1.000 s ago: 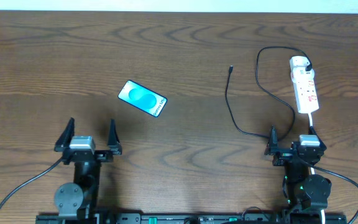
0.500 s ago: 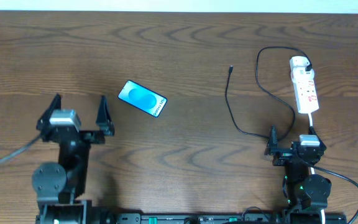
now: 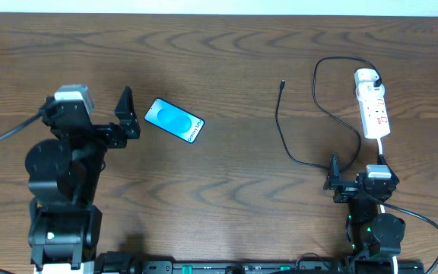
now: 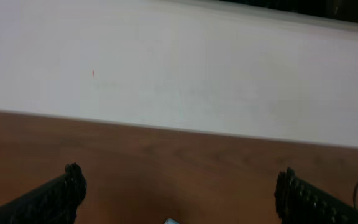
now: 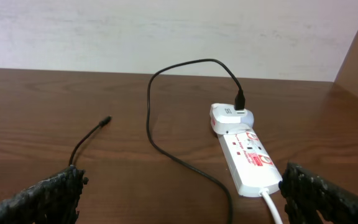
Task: Plug charger to phone and switch on socket
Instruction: 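Move the left gripper forward over the blue smartphone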
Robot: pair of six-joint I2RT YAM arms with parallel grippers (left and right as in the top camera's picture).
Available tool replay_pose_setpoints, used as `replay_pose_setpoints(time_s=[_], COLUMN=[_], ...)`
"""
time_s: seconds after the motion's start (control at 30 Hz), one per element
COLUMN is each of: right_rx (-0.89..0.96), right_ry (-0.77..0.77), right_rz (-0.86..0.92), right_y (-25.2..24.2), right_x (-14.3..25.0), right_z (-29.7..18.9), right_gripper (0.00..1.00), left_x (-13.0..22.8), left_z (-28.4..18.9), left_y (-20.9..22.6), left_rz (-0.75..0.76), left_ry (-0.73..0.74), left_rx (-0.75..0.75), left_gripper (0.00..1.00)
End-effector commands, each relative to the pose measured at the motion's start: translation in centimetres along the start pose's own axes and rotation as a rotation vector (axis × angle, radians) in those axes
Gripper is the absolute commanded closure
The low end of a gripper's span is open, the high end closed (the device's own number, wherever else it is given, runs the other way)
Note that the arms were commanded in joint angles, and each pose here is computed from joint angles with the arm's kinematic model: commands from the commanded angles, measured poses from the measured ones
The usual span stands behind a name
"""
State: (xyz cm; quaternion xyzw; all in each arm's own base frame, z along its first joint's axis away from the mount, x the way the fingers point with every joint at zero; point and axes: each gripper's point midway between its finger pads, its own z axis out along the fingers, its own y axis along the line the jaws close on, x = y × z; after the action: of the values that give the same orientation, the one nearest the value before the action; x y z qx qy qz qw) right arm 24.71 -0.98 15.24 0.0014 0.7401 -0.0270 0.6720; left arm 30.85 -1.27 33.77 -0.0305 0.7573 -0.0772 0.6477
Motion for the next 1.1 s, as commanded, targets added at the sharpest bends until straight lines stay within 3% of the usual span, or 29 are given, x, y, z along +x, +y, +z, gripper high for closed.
replay_pose_setpoints(time_s=[0.0,0.67,1.07], right_rx=[-0.008,-0.008,-0.008], right_ry=[0.005,0.005,0.005], right_rz=[-0.009,-0.009,-0.009], right_y=[0.2,0.2,0.2], right_x=[0.2,0.2,0.2], right_z=[0.0,0.0,0.0], right_gripper=[0.01,0.01,0.01], left_x=[-1.6,-1.4,1.0], left_z=[0.0,1.9,1.5], left_y=[-0.6,-0.4,-2.6], left_rz=[-0.012,-0.022,-0.050], left_ry=[0.017,0.175,0.282], left_rx=[0.014,-0.009,0.122], left_gripper=[0.02,0.02,0.01])
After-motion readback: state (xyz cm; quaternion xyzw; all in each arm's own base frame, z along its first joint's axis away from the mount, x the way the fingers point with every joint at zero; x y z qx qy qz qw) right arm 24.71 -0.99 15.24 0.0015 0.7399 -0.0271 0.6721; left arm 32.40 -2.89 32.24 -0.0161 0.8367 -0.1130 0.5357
